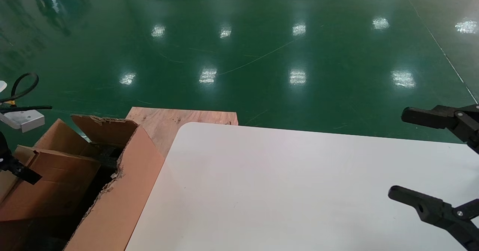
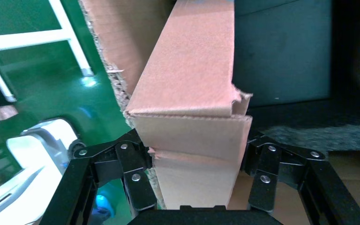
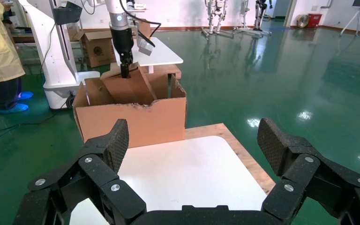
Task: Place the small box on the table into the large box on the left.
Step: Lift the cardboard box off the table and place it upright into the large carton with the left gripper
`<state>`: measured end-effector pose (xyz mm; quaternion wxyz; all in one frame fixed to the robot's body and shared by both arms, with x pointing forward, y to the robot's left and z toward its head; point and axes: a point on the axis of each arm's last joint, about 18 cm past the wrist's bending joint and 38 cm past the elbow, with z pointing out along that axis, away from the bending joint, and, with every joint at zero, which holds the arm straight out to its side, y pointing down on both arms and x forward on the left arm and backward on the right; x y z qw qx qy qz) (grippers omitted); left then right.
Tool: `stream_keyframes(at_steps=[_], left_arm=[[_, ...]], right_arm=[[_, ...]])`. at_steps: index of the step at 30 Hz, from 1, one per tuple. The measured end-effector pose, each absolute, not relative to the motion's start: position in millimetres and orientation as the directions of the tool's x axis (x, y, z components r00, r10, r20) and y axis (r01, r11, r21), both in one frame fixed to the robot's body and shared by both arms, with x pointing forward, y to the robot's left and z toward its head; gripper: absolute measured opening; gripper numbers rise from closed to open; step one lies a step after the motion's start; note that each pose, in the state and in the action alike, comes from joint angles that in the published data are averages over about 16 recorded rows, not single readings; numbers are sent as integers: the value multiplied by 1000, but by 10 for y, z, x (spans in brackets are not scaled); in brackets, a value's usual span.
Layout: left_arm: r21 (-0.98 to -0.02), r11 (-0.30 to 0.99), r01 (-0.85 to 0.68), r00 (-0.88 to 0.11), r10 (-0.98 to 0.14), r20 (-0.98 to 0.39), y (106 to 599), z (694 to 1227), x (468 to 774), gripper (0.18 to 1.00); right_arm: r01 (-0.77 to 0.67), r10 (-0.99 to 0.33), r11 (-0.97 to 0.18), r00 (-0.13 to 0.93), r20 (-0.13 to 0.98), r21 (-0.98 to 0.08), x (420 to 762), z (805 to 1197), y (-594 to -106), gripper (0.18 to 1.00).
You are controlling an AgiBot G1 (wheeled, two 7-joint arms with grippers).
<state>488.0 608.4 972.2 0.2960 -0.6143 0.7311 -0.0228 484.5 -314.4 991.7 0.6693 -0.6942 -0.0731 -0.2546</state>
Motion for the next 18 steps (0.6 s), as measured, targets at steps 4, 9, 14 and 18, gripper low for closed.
stream_keyframes(at_steps=[4,9,14,18], left_arm=[[-390,230,-892,-68,-920,-386,6077,9743,4847,261],[-377,204,-903,-53,-926,-375,6110,9745,4802,260],[-358,164,-919,-21,-928,-372,6192,9686,4748,260],[-344,129,-930,9,-928,-372,6265,9629,4711,259]], right_arm=[[442,-239,-93,860,451,-892,4845,9917,-3144,1001],[442,-239,-93,860,451,-892,4845,9917,-3144,1001],[442,-239,-93,860,451,-892,4845,9917,-3144,1001],[442,-239,-93,860,451,-892,4845,9917,-3144,1001]])
